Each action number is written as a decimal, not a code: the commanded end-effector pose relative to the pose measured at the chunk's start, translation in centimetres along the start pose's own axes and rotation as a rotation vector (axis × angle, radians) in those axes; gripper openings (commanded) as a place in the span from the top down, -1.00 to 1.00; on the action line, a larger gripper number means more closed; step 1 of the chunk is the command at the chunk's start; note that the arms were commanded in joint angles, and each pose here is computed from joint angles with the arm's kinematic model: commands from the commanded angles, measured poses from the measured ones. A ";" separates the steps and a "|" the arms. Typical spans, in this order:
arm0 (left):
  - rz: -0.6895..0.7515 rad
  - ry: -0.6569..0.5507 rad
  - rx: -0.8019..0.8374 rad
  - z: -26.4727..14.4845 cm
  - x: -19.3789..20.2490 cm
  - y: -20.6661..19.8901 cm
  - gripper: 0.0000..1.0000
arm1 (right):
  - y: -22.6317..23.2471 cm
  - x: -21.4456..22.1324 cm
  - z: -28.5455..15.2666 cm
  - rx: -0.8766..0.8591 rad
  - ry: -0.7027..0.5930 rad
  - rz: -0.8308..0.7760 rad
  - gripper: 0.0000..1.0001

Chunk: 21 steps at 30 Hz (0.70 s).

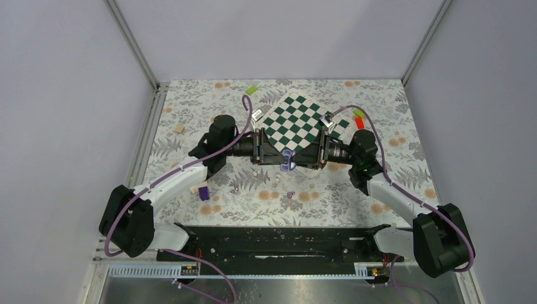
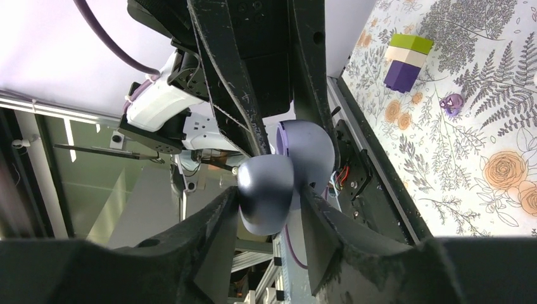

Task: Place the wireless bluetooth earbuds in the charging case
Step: Pass from the left arm to the right

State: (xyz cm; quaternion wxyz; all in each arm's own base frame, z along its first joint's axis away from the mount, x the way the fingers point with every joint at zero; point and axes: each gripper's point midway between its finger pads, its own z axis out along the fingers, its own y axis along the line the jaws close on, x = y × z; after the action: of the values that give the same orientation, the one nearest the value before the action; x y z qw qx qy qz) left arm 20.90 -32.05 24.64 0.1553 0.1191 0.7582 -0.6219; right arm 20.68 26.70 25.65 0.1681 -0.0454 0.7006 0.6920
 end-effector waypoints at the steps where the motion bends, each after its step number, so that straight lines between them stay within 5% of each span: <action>1: 0.093 -0.012 0.087 -0.3 -0.4 -3.0 0.40 | 1.3 -0.2 0.1 -0.016 0.006 -0.076 -0.06; 5: 0.092 -0.013 0.085 -0.3 -0.5 -2.9 0.40 | 1.4 -0.2 0.0 -0.013 0.002 -0.079 -0.15; 11: 0.092 -0.011 0.082 -0.3 -0.4 -2.8 0.40 | 1.1 -0.4 0.1 -0.005 -0.005 -0.076 0.07; 16: 0.094 -0.011 0.075 -0.3 -0.5 -2.6 0.40 | 1.2 -0.5 0.2 -0.007 -0.002 -0.077 -0.03; 21: 0.091 -0.010 0.070 -0.3 -0.5 -2.4 0.40 | 1.2 -0.7 0.2 -0.005 -0.006 -0.077 0.56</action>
State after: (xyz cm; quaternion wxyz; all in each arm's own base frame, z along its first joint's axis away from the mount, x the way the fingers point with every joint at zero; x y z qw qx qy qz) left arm 20.77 -32.11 24.58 0.1543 0.1209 0.7588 -0.6211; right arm 20.55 26.64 25.66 0.1727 -0.0522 0.7048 0.6861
